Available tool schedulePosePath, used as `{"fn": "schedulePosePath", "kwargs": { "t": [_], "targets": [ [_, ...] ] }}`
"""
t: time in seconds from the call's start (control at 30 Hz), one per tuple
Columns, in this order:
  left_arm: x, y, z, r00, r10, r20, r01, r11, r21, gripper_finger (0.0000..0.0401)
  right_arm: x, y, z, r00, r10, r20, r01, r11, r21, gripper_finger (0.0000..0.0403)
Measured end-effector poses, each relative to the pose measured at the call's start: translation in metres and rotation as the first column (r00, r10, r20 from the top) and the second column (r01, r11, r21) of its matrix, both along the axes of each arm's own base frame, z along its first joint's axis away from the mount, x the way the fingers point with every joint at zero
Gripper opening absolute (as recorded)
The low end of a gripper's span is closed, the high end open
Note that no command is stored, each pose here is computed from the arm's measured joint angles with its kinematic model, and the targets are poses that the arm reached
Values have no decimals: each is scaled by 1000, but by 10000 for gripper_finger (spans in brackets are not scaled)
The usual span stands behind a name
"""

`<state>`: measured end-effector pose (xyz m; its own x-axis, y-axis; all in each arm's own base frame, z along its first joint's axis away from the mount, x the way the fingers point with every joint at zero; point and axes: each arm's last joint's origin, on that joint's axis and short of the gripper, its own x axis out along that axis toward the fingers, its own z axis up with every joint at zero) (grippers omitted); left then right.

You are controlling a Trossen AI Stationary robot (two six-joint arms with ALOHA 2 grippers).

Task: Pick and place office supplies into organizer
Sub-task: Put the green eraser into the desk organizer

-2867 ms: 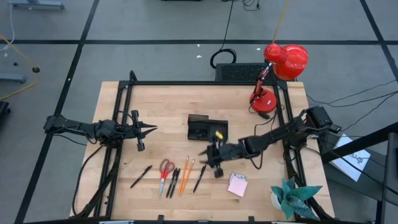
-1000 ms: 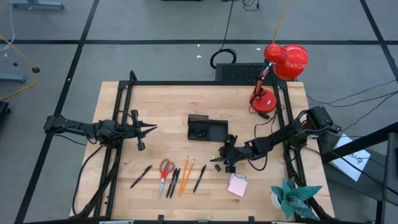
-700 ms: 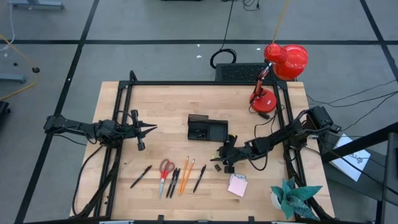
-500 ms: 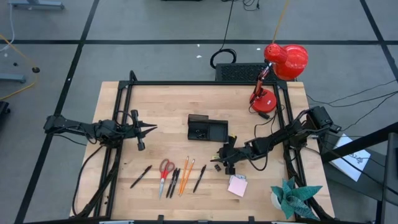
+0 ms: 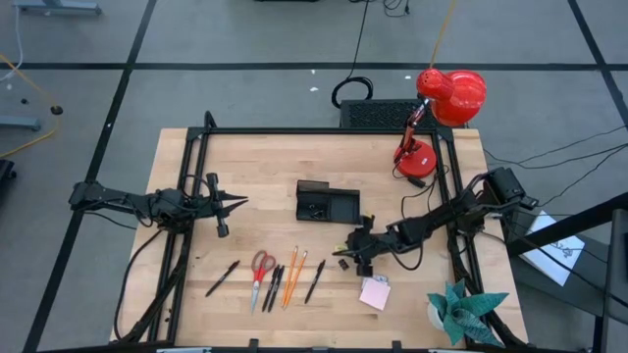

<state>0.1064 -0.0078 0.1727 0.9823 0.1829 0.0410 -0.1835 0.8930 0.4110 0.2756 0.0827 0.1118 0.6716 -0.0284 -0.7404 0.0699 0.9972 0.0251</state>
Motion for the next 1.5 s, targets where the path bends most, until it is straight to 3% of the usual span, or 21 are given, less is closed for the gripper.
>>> {"fn": "schedulePosePath", "kwargs": {
  "t": [0.27, 0.9, 1.5],
  "targets": [
    [0, 0, 0, 1000, 0, 0, 0, 1000, 0, 35, -11, -4, -10, 999, -38, 14, 38, 999, 9, 171],
    [0, 0, 0, 1000, 0, 0, 0, 1000, 2, 35, -8, -3, -8, 998, -18, 64, 16, 999, 33, 170],
    [0, 0, 0, 1000, 0, -1, 0, 1000, 3, 35, -5, -2, -15, 998, 2, 64, -4, 1000, 22, 101]
  ]
}}
